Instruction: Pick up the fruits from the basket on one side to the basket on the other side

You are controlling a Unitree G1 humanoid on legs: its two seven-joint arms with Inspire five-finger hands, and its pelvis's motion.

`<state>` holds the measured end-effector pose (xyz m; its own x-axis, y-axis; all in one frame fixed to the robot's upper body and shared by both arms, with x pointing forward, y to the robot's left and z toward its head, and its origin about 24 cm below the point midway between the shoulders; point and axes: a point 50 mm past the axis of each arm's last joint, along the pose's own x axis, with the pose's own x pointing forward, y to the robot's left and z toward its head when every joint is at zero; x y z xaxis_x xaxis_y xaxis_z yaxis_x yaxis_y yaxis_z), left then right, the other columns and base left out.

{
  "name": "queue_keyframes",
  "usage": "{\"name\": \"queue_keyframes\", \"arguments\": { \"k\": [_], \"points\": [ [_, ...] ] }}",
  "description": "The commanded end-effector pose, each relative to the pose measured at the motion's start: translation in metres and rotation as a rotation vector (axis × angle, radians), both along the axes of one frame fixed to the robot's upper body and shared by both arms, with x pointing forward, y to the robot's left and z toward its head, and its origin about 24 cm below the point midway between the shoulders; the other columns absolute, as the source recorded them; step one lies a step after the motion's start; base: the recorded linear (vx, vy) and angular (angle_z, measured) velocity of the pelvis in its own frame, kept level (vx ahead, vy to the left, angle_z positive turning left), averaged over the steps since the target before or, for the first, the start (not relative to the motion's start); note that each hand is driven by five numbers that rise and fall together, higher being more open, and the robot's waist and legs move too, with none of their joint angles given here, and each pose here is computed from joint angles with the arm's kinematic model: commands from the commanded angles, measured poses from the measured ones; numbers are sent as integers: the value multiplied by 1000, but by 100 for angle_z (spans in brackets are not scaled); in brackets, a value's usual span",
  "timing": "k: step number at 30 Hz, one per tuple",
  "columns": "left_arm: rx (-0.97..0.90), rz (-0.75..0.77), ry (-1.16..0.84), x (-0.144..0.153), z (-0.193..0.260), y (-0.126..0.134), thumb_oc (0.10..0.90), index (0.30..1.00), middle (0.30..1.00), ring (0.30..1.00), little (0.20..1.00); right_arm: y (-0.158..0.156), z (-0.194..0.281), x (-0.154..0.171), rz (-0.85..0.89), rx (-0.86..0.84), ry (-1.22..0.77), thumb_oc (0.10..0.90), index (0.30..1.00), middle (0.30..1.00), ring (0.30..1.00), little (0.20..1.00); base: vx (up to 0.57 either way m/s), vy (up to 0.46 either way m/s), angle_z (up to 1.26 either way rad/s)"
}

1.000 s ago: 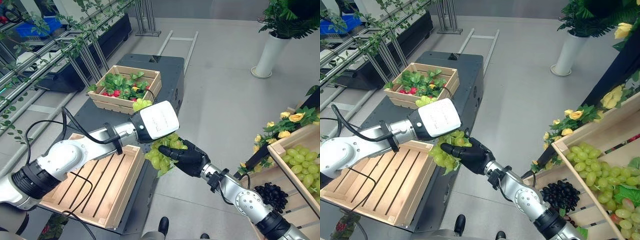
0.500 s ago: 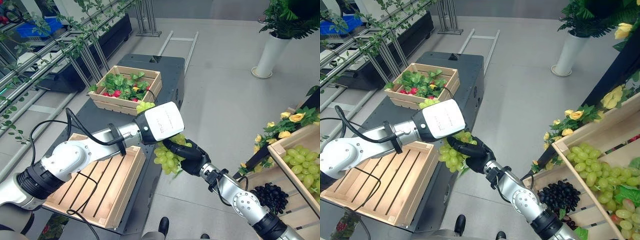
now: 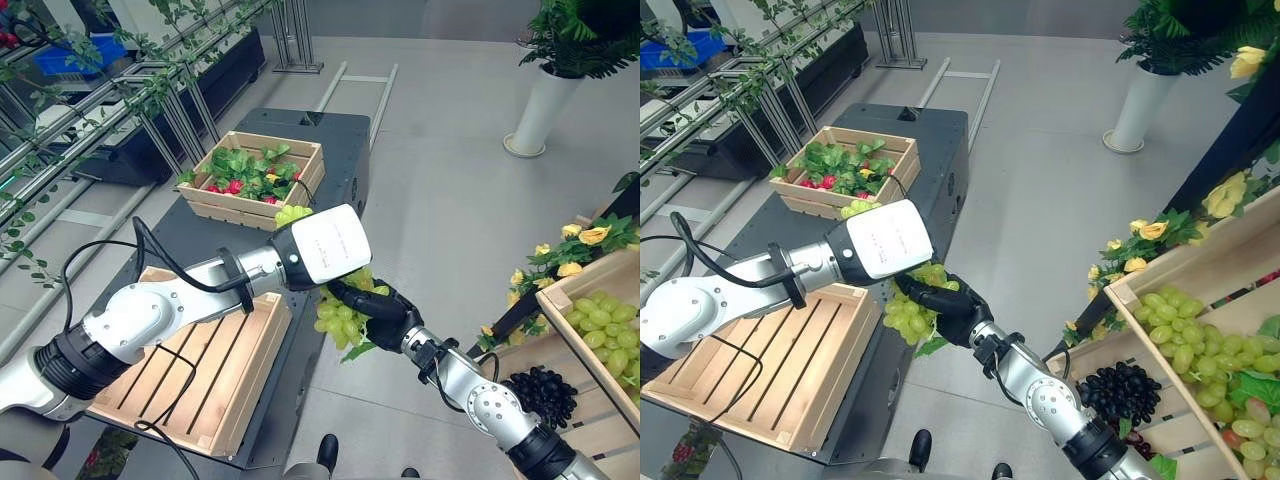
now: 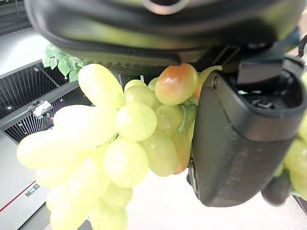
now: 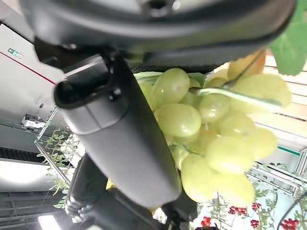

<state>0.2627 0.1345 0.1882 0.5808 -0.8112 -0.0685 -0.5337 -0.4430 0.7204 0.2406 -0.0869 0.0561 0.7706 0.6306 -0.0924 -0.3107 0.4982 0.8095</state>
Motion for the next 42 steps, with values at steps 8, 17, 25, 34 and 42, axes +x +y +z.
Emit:
{"name": "queue_keyframes", "arguments": {
  "k": [8, 17, 25, 34, 42],
  "points": [
    [-162, 81, -173, 12, 36, 18, 400, 300, 300, 300, 300, 14, 35, -3, 92, 184, -173, 800, 900, 900, 900, 900, 0, 0, 0],
    [-177, 82, -175, 11, 37, 20, 400, 300, 300, 300, 300, 14, 31, -5, 132, 139, -182, 800, 900, 900, 900, 900, -2, 0, -1],
    [-189, 74, -180, 10, 38, 19, 400, 300, 300, 300, 300, 13, 23, -5, 163, 9, -202, 780, 869, 869, 869, 869, -1, 0, -1],
    [-196, 65, -186, 8, 38, 18, 400, 300, 300, 300, 300, 7, 18, -3, 196, -87, -216, 400, 300, 300, 300, 300, 0, 0, 0],
    [-223, 67, -214, 8, 40, 19, 400, 300, 300, 300, 300, 4, 16, -2, 177, -106, -215, 400, 300, 300, 300, 300, 0, 0, 0]
  ]
}}
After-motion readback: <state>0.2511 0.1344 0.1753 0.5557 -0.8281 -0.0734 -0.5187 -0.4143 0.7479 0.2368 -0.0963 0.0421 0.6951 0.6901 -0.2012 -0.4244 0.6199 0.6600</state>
